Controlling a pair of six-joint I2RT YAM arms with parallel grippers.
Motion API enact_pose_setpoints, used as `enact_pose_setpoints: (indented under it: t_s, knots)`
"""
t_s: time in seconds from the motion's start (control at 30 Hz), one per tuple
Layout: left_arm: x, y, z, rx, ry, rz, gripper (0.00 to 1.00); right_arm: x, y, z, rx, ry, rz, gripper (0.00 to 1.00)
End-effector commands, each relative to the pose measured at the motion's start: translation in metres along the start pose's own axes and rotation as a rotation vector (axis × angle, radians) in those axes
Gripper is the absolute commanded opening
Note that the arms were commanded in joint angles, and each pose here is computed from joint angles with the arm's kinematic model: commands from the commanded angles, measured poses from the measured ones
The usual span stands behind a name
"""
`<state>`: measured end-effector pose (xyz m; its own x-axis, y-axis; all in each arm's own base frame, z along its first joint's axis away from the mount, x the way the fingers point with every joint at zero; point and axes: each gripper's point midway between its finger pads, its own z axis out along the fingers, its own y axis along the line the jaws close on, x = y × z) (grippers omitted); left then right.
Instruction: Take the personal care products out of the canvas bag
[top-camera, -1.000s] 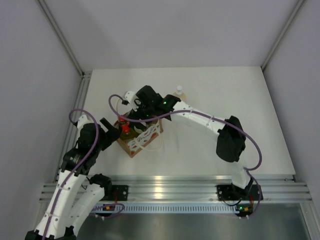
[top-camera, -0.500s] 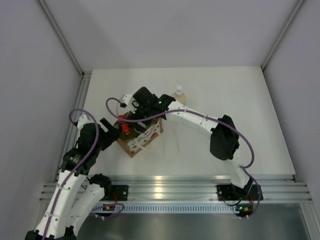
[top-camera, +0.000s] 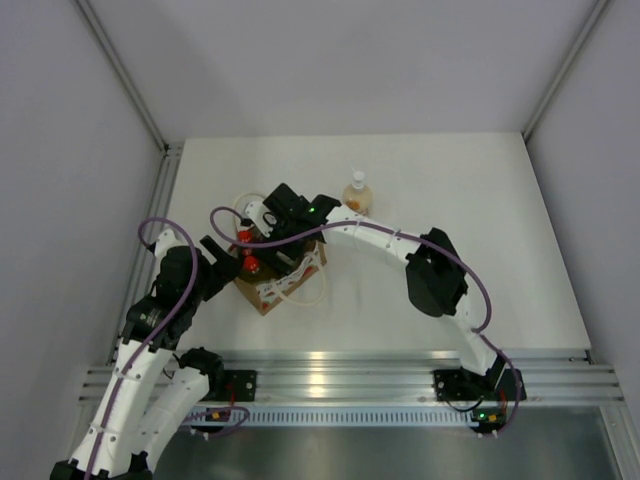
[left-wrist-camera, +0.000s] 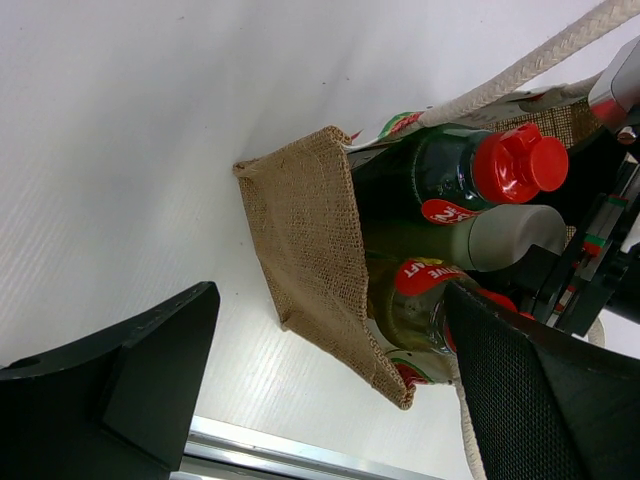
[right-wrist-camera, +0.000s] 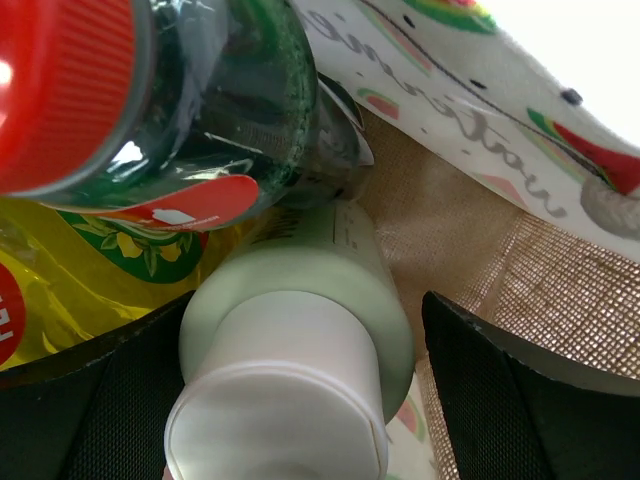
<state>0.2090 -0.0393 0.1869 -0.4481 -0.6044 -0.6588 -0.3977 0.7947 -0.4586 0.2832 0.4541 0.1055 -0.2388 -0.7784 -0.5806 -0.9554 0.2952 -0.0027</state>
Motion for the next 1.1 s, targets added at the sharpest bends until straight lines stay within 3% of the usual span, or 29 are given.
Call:
enact_pose_setpoints:
  t_s: [0.0, 0.2, 0.33, 0.5, 0.77, 1.07]
  knots:
    - [-0.005, -0.003, 0.000, 0.010, -0.023, 0.001, 0.98, -0.004, 0.018, -0.023, -0.047, -0.002, -0.024, 0.87]
    - [-0.005, -0.002, -0.001, 0.013, -0.026, 0.000, 0.98, 0.010, 0.004, -0.013, 0.025, 0.050, -0.029, 0.85]
    - [-0.005, -0.003, -0.001, 0.015, -0.026, 0.001, 0.98, 0.016, 0.004, -0.002, 0.024, 0.072, -0.020, 0.72]
    - [-0.005, -0.003, -0.001, 0.017, -0.025, 0.002, 0.98, 0.020, 0.003, 0.003, 0.019, 0.085, -0.020, 0.63]
    - [-0.005, -0.003, -0.001, 0.016, -0.027, -0.001, 0.98, -0.009, -0.001, -0.020, 0.040, 0.002, -0.033, 0.04]
    - [-0.005, -0.002, -0.001, 0.016, -0.029, -0.003, 0.98, -0.066, -0.022, -0.083, 0.146, -0.170, -0.048, 0.00]
